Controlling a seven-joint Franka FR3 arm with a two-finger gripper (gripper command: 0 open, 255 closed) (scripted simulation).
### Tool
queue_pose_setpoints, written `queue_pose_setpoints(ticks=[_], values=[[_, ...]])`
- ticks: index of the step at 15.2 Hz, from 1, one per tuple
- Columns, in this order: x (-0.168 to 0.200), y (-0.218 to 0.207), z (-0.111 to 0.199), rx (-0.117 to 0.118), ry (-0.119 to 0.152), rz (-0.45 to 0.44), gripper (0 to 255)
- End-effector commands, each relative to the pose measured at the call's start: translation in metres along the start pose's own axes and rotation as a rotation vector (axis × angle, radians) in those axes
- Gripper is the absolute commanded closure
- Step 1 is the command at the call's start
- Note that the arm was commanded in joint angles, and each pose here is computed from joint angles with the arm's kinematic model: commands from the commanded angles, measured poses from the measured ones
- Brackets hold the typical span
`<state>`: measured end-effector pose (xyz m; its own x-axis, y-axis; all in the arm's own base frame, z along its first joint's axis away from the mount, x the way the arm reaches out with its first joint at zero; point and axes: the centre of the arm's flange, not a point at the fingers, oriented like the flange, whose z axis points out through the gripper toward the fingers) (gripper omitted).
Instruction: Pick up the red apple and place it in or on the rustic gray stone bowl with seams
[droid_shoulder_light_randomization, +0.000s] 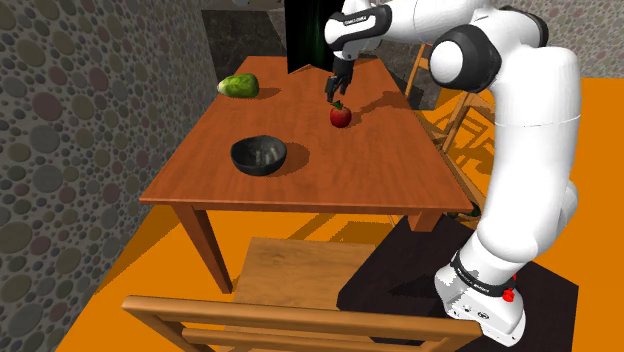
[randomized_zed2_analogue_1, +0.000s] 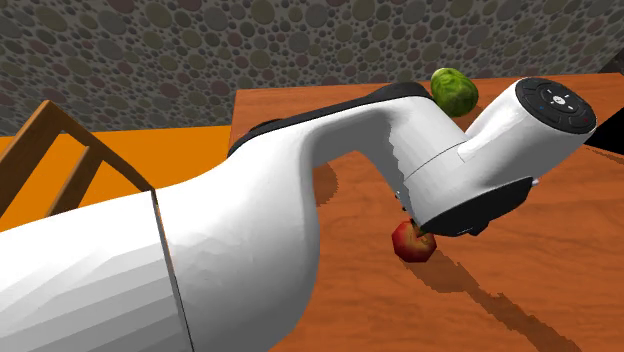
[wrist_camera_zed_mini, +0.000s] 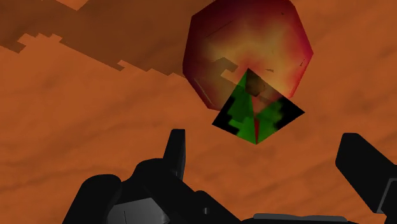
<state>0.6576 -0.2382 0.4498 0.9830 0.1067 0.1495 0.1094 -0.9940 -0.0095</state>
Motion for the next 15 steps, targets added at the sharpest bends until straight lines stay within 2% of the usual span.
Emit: queue_pose_setpoints(ticks=[1, 5, 12, 13, 15], values=[[0.001, 0.002, 0.011, 0.0, 0.001, 0.0, 0], [0.001, 0.002, 0.03, 0.0, 0.001, 0.0, 0], [0.001, 0.002, 0.03, 0.0, 0.001, 0.0, 0], [0.001, 0.002, 0.03, 0.0, 0.001, 0.0, 255], [0.001, 0.002, 0.03, 0.0, 0.001, 0.0, 255]])
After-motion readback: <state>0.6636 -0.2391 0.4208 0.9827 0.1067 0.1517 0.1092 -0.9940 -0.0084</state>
